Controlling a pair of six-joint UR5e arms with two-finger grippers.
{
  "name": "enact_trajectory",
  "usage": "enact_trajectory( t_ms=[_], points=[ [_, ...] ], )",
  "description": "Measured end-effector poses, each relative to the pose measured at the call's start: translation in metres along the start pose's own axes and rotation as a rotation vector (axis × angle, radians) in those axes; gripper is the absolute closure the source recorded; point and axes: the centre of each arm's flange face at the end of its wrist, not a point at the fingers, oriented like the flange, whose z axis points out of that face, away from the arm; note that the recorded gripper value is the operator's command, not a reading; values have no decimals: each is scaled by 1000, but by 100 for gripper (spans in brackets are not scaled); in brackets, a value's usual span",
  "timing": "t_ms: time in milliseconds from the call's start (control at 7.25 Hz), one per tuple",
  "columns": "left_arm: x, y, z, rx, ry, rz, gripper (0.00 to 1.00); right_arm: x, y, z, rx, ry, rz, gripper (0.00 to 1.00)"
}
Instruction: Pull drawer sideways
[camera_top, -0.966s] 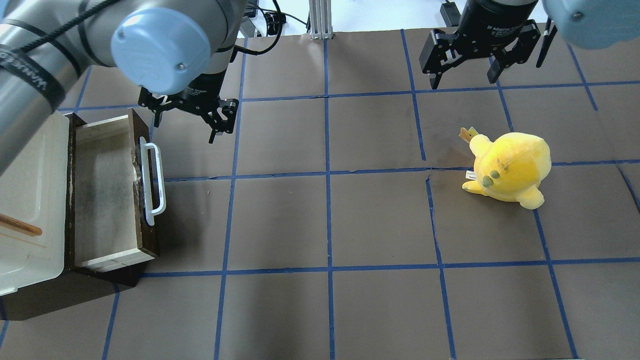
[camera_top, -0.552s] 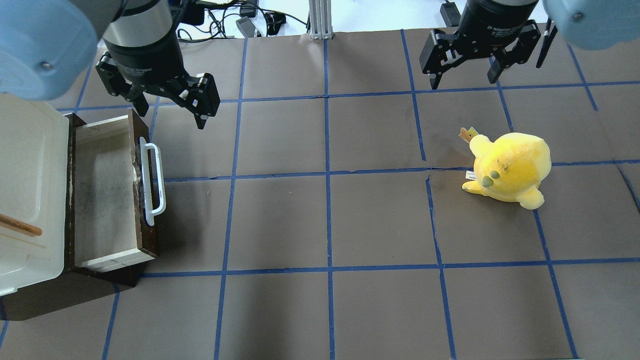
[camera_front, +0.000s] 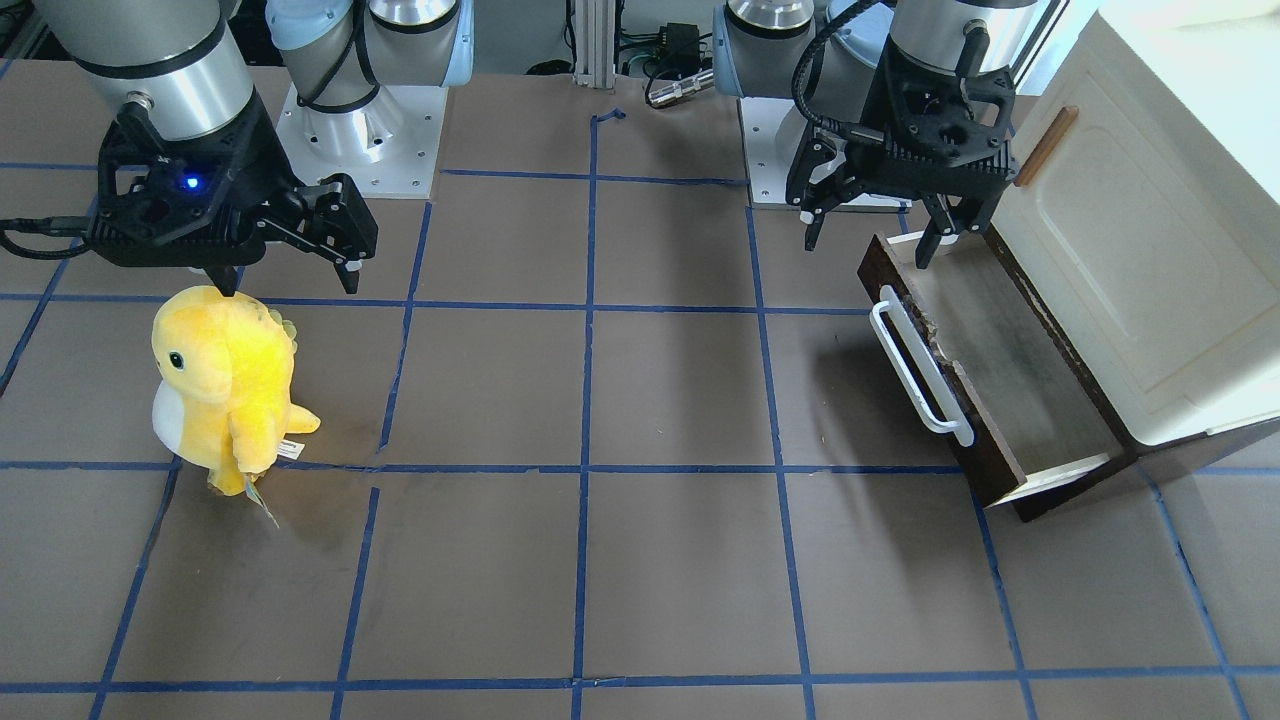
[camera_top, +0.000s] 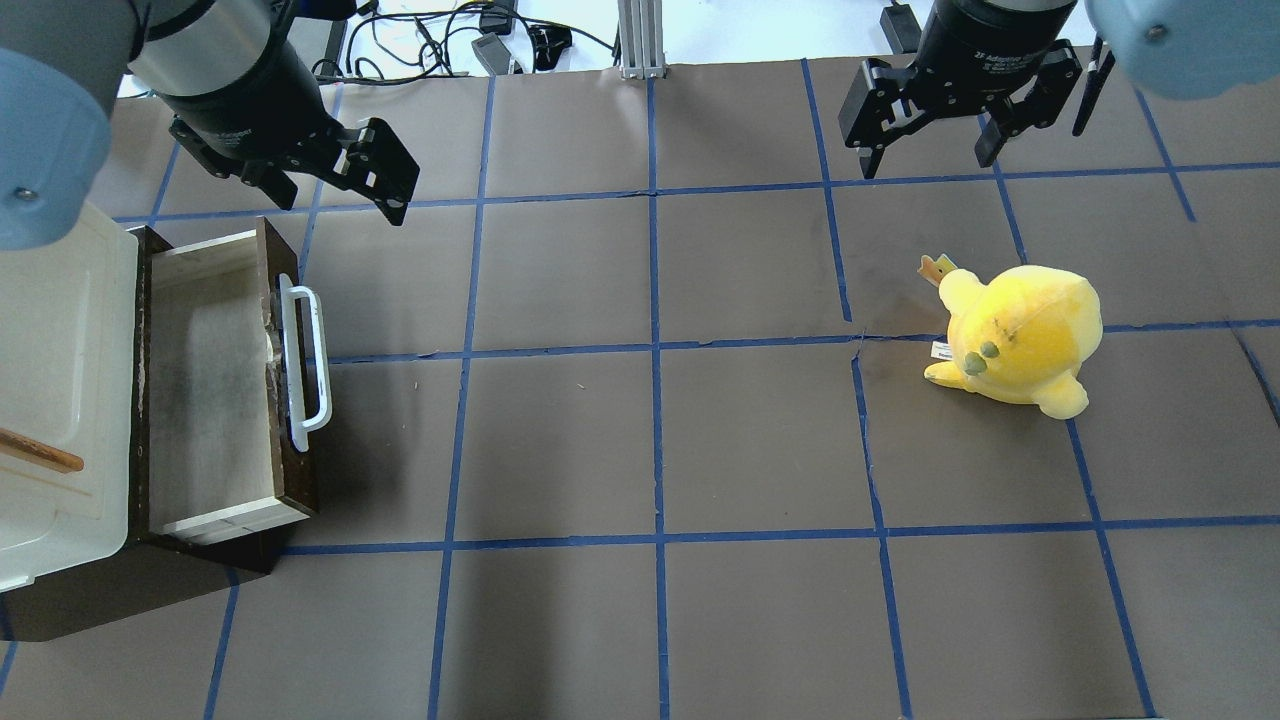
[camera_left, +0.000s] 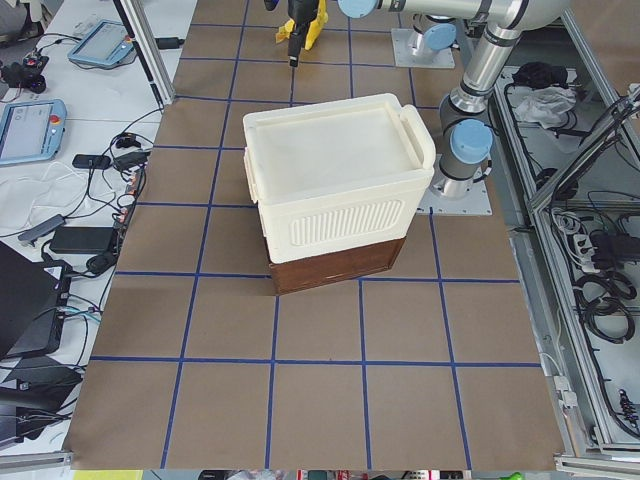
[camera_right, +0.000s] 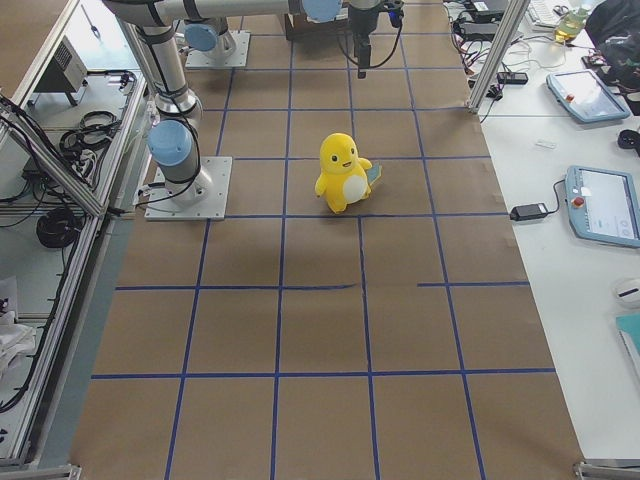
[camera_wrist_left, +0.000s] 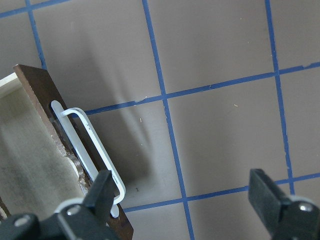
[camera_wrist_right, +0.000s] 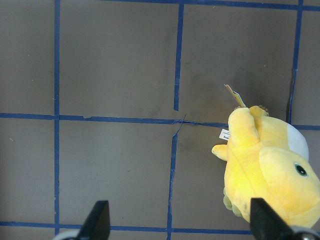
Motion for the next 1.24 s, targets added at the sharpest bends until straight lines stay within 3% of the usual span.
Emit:
enact_trajectory(
  t_ms=[1241],
  points=[
    [-1, 6, -8, 13, -3, -13, 0, 0, 0, 0, 0, 0, 0, 0]
  ],
)
